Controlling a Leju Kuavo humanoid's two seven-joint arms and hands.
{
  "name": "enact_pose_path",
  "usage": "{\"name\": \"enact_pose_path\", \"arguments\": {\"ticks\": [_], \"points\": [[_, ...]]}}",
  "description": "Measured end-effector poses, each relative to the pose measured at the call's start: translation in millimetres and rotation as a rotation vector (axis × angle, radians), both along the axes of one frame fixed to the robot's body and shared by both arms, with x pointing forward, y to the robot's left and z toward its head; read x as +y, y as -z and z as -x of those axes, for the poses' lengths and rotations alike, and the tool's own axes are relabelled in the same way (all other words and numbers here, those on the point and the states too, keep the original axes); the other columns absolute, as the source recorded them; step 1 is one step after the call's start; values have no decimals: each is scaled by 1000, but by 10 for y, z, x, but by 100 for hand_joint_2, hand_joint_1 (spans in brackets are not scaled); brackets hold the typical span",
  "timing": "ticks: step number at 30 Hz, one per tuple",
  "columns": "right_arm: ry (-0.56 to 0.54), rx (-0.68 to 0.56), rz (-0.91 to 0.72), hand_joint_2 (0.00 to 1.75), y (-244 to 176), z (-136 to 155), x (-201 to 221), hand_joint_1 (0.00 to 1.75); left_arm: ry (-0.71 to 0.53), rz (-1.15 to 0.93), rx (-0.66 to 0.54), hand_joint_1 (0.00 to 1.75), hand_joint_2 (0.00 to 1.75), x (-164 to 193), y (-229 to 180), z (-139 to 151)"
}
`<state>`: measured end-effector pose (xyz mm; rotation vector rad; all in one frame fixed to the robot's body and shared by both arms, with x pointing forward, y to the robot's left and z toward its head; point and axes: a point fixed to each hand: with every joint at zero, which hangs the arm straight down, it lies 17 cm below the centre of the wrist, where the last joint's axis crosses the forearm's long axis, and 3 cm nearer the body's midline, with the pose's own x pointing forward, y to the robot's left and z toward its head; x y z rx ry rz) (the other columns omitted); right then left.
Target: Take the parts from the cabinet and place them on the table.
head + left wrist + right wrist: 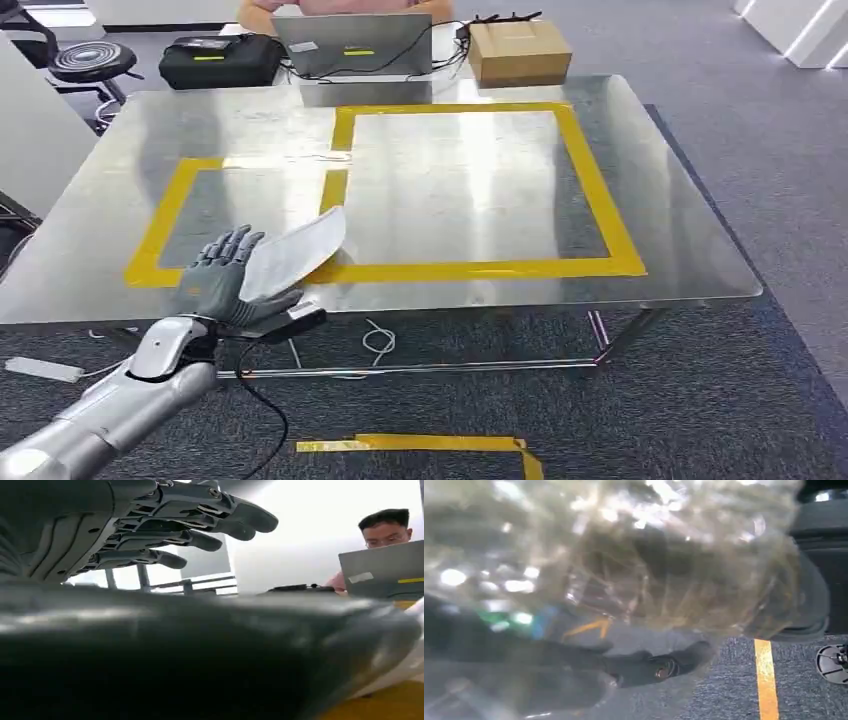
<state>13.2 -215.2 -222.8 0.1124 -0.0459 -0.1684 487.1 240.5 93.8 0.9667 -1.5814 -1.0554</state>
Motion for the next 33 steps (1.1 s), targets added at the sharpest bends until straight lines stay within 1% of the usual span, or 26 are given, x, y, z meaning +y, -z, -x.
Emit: {"name": "enact_pose_path", "arguments": {"ticks": [9,17,21,27,33], "points": [[0,0,0,0,0,3,0,0,-14,4,-11,0,0,65,-44,-29],[1,5,15,0,8,20,-28,0,2,82,-46,0,0,123,-228,-31],[4,8,27,0,14,27,-52,0,13,136,-58,0,0,162,-271,56],[14,11,43,0,6,32,-96,0,10,195,-68,0,0,269,-235,303],[22,9,47,0,0,10,-111,0,12,212,-70,0,0,311,-242,385]]}}
